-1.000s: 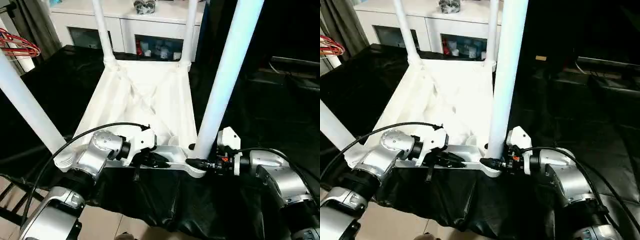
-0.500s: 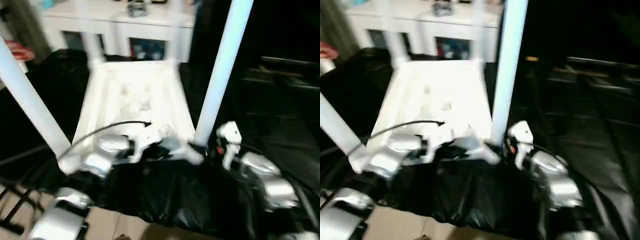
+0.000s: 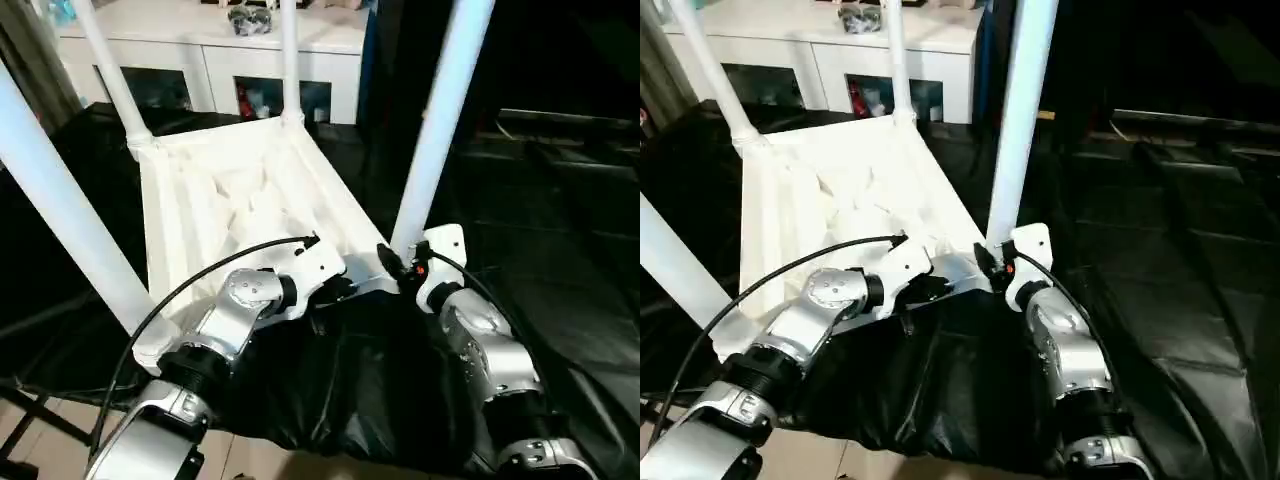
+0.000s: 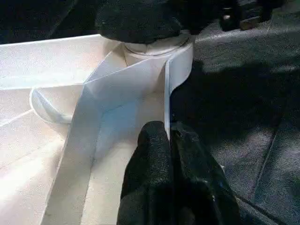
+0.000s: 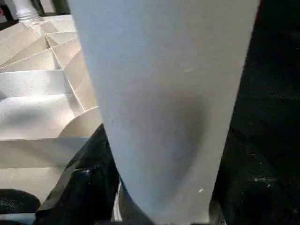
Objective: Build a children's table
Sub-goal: Rotate leg to tighten
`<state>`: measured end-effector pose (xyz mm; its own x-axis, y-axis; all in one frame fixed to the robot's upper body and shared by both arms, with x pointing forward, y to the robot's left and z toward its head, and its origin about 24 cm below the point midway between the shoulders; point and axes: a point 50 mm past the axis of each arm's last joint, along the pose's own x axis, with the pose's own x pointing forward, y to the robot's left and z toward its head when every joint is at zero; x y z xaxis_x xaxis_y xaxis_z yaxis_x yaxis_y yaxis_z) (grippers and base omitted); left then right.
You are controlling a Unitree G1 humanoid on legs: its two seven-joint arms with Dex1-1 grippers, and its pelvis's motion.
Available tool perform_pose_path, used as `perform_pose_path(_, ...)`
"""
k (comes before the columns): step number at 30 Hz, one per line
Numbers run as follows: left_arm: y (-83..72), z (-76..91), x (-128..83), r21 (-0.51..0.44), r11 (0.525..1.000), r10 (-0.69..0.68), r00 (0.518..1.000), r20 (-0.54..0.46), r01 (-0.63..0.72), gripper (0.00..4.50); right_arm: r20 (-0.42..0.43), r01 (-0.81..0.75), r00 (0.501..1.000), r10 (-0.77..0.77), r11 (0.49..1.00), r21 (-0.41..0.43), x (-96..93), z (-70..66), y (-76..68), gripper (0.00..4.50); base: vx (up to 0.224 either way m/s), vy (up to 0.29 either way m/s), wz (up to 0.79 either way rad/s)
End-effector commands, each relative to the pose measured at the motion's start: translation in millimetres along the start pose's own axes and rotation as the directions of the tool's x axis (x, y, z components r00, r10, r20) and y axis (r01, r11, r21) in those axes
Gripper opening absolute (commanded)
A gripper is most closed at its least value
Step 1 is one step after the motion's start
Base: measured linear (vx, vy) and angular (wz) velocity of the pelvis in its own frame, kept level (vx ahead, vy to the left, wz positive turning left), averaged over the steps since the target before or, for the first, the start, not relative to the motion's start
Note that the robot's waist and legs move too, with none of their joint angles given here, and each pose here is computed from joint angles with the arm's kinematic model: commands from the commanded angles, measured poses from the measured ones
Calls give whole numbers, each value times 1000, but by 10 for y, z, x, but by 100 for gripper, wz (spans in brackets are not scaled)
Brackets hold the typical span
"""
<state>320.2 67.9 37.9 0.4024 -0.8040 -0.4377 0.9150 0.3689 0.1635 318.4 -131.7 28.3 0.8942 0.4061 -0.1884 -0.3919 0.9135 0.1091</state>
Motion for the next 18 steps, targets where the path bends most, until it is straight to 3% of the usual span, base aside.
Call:
perform_pose_path(1,-111,268,110,52,997,-65,991,119,60,0,-128,-159,978,164,986,47,26,-265,290,311,0,0,0)
perform_pose_path(3,-116,237,56,57,994,-98,988,123,91,0,-136,-221,967,214,974,-41,-71,-220,182,311,0,0,0)
perform_pose_path(8,-133,195,-30,77,985,-162,979,124,153,0,-144,-380,922,359,911,-158,-377,-119,-31,311,0,0,0)
perform_pose_path(13,-142,114,-136,90,974,-215,971,108,206,0,-201,-504,859,472,848,-163,-852,21,-387,311,0,0,0)
perform_pose_path(18,-132,79,-194,98,969,-236,967,99,227,0,-234,-477,870,433,859,-186,-1097,145,-672,311,0,0,0)
